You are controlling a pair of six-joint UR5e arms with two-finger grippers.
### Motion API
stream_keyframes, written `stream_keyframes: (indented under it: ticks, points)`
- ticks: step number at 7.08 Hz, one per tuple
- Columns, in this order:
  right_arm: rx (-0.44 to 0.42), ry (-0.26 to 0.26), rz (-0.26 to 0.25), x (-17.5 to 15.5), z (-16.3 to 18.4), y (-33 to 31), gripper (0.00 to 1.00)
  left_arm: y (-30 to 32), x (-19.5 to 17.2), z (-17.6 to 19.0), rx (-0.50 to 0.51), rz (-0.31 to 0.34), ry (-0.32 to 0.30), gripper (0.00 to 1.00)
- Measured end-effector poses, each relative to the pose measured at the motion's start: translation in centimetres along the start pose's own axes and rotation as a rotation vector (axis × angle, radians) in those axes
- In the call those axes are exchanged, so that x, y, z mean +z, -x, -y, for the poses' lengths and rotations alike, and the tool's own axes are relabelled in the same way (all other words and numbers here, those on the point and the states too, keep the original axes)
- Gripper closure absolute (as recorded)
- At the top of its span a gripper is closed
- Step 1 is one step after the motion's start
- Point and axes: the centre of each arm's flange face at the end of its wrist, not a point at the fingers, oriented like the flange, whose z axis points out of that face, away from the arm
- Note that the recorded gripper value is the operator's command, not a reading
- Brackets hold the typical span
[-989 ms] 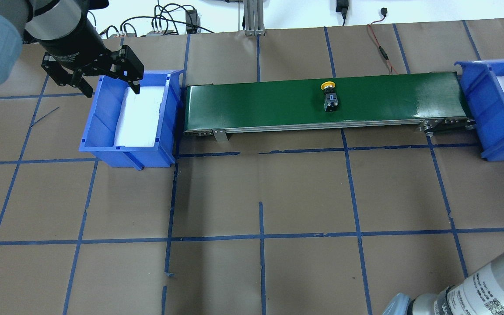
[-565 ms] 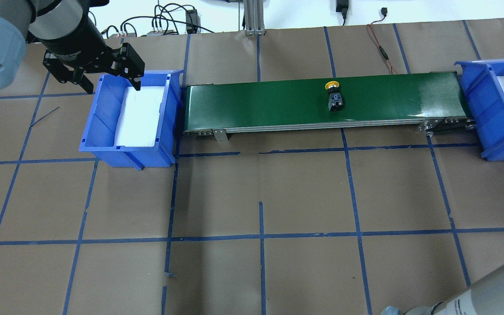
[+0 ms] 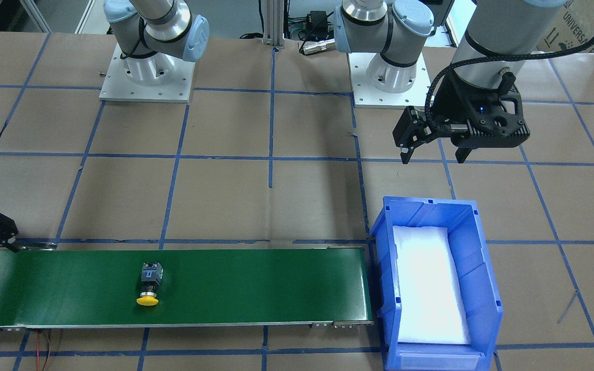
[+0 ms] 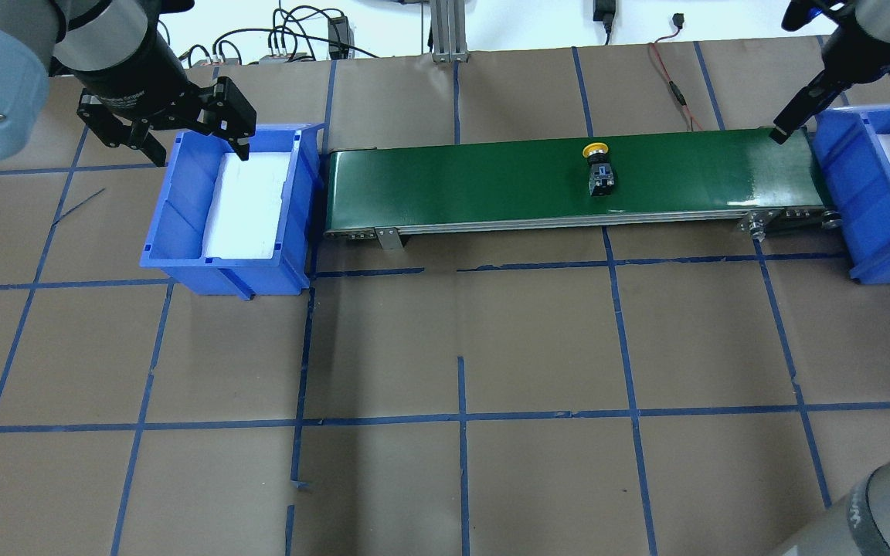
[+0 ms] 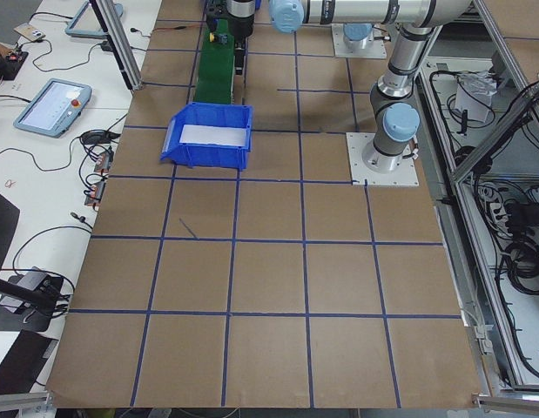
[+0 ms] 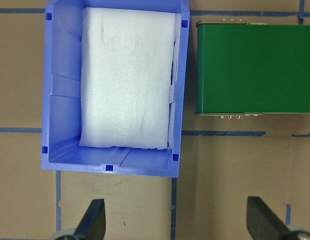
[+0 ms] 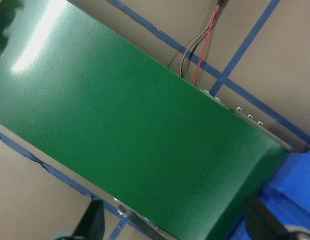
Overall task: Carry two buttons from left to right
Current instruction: 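Move the right gripper back over the conveyor toward the yellow button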
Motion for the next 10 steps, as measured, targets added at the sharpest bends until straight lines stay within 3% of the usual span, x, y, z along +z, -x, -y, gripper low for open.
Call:
stream_keyframes:
  ticks: [2, 5, 10]
  points:
    - [0.048, 0.015, 0.034, 3.2, 1.2, 2.1, 0.0, 0.0, -0.1, 0.1, -0.001, -0.001, -0.005, 0.0]
    - [0.097, 0.08, -0.011, 4.0, 3.0, 5.3, 0.0, 0.0, 0.0, 0.1, -0.002, -0.006, -0.004, 0.0]
    - [0.186, 0.003, -0.055, 2.8, 3.9, 5.1, 0.03, -0.3, -0.3, 0.0, 0.0, -0.011, -0.01, 0.0]
